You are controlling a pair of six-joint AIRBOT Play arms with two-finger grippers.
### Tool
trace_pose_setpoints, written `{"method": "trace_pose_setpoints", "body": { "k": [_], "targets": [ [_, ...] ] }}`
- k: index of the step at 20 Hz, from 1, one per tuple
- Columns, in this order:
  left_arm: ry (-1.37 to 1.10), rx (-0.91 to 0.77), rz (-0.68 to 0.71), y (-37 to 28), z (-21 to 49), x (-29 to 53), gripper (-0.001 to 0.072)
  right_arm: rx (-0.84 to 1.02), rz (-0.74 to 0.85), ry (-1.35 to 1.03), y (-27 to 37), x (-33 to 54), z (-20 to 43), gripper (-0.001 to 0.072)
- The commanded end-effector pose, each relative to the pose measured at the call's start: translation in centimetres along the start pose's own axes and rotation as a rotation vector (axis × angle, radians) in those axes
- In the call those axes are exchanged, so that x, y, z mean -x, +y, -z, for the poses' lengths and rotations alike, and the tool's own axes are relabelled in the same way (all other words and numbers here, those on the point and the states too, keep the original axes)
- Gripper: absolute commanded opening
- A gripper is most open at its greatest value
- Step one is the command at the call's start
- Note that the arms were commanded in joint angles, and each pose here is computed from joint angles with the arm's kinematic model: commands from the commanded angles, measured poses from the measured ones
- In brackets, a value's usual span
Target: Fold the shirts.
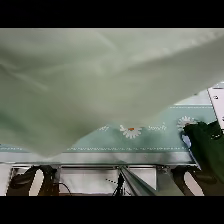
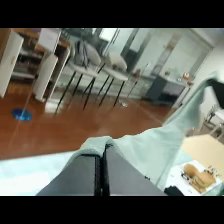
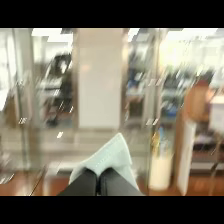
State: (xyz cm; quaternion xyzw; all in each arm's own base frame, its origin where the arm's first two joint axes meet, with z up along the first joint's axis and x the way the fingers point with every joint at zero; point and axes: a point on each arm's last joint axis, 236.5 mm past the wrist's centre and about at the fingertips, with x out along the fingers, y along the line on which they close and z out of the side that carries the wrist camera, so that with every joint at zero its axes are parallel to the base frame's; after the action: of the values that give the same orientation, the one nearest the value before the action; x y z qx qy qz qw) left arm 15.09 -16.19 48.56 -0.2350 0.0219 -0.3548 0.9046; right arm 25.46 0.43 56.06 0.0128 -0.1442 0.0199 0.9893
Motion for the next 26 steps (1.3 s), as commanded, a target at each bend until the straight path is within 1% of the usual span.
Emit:
{"method": "trace_pose_setpoints", "body": {
  "k": [1,4,5,7,8,10,13,16,18,20,22,26],
  "targets": [
    [0.078,0.009,-0.01,-0.9,1.9,0.6,0.0033,0.033,0.034,-0.08,-0.1,3.2,-2.9,0.0021],
    [0.07,-0.013,-0.004,-1.7,1.6,0.9,0.0033,0.028,0.029,-0.131,0.0,3.2,-4.4,0.002],
    [0.082,-0.021,-0.025,-1.1,1.8,0.8,0.0033,0.024,0.025,-0.128,0.0,2.7,-4.4,0.002],
    [0.135,-0.034,-0.156,2.9,2.9,0.8,0.0033,0.01,0.016,-0.058,-0.3,0.1,-2.4,0.002],
    [0.163,-0.019,-0.223,5.5,3.6,0.6,0.0033,-0.003,0.011,0.009,-0.6,-2.1,-0.1,0.002],
    [0.226,0.071,-0.281,10.0,5.8,-0.2,0.0033,-0.052,-0.014,0.17,-1.1,-7.1,6.2,0.002],
    [0.365,0.19,-0.329,17.2,11.3,-1.6,0.0033,-0.172,-0.07,0.454,-1.1,-14.3,19.1,0.002],
    [0.42,0.342,-0.411,25.7,16.8,-2.8,0.0033,-0.339,-0.138,0.7,0.1,-18.3,31.6,0.002],
    [0.418,0.403,-0.481,31.1,19.5,-3.4,0.0033,-0.386,-0.146,0.807,0.9,-19.9,38.5,0.0021],
    [0.429,0.437,-0.533,35.3,21.2,-4.0,0.0034,-0.407,-0.152,0.885,2.0,-20.8,44.2,0.0021],
    [0.464,0.505,-0.568,38.2,23.4,-4.3,0.0034,-0.421,-0.147,0.937,2.6,-21.3,48.5,0.0022],
    [0.574,0.622,-0.595,41.4,28.1,-4.3,0.0034,-0.437,-0.12,1.06,2.3,-20.3,55.3,0.0023]
  ]
}}
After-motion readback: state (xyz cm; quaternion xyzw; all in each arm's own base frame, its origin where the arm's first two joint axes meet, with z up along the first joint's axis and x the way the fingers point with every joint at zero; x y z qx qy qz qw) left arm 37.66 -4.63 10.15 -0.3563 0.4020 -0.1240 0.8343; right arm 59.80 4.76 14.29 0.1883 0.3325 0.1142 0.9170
